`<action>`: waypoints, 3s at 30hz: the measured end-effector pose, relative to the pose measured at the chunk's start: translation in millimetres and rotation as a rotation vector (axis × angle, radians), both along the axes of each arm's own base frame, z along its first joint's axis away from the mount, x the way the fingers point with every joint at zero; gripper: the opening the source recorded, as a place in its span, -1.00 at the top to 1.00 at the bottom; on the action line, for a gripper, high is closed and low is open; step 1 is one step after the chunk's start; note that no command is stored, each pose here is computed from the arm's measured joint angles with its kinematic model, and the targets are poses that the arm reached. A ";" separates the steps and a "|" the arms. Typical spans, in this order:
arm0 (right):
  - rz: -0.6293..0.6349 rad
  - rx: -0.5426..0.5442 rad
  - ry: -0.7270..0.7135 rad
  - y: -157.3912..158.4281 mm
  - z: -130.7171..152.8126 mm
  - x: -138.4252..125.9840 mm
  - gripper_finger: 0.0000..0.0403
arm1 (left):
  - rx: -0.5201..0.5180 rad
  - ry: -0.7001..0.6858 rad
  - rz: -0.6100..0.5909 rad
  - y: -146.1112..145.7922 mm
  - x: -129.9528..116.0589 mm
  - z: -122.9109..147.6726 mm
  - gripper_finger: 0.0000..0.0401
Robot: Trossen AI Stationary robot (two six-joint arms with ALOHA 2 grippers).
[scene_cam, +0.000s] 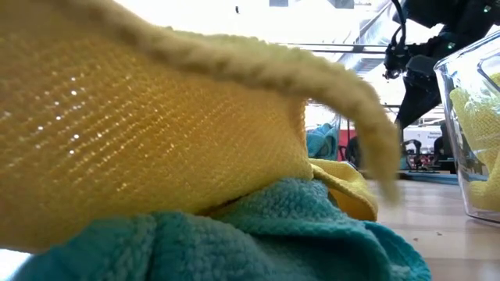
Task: Sort microfiber towel by color & place in baskets
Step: Put the yellow towel in the bottom transparent bin
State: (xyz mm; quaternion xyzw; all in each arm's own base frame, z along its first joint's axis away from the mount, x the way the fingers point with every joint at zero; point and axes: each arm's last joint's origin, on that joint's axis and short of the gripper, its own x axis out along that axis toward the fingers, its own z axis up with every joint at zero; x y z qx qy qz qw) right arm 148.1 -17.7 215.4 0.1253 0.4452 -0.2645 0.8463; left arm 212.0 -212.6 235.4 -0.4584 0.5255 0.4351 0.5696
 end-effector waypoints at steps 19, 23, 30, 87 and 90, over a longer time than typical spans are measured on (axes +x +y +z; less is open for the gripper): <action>0.421 0.101 -0.775 9.5 61.6 42.9 -0.27 | 0.422 -0.584 -0.210 94.5 45.0 128.6 1.00; 0.525 -0.028 -0.988 11.0 83.3 47.6 -0.27 | 0.415 -0.674 -0.301 116.9 73.0 135.7 1.00; 0.606 -0.184 -1.052 19.1 105.2 58.1 -0.27 | 0.409 -0.764 -0.367 156.9 110.7 135.0 1.00; 0.494 -0.086 -0.219 16.7 100.7 140.4 0.94 | 0.545 -0.721 -0.691 204.3 163.4 159.6 0.70; 0.407 -0.015 -0.160 24.2 98.8 128.7 0.89 | 0.531 -0.640 -0.737 209.7 158.7 154.1 0.58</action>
